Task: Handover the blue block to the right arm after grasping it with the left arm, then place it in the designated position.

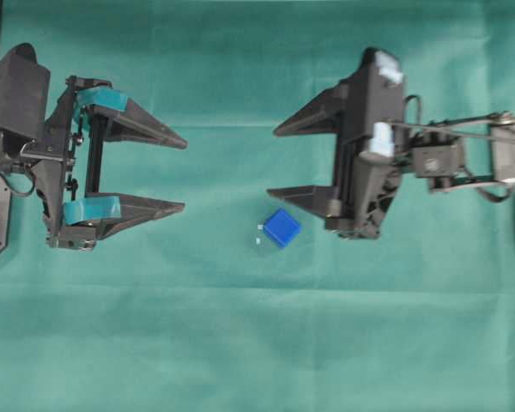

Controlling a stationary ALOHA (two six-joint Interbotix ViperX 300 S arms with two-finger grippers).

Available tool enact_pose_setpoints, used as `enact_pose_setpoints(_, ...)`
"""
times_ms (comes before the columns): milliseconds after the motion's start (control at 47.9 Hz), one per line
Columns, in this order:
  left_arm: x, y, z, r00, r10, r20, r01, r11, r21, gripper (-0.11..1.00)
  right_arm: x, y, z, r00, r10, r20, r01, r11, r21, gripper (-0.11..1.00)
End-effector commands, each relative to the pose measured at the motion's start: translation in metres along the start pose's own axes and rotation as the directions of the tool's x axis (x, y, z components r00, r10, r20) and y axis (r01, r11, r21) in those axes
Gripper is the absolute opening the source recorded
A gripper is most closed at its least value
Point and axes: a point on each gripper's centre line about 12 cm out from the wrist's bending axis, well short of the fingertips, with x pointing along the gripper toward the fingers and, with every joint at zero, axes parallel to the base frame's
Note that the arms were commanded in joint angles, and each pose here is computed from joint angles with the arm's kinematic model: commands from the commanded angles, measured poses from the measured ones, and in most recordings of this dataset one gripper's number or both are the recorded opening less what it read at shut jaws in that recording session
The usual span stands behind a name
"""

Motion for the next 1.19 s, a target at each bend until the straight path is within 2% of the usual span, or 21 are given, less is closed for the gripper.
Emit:
enact_pose_setpoints(0,-0.003,-0.003,0.013,0.999,-0.009,0.038,0.009,1.0,0.005,1.0,-0.02,0.003,0.02,0.998,0.012,0.065,-0.012,1.0,-0.002,0.91)
enact_pose_setpoints(272,-0.004,-0.003,0.013,0.999,-0.009,0.039,0.009,1.0,0.006,1.0,-0.036,0.002,0.028,0.995,0.019,0.102,-0.018,1.0,-0.005,0.91)
enact_pose_setpoints(794,-0.005,-0.003,0.014,0.999,-0.011,0.045,0.011,1.0,0.005,1.0,-0.04,0.001,0.026,0.994,0.015,0.11,-0.012,0.999,-0.03,0.91)
enact_pose_setpoints(1170,-0.006,-0.004,0.016,0.999,-0.012,0.053,0.011,1.0,0.008,1.0,-0.067,-0.002,0.02,0.986,0.044,0.162,-0.037,0.998,-0.045,0.91)
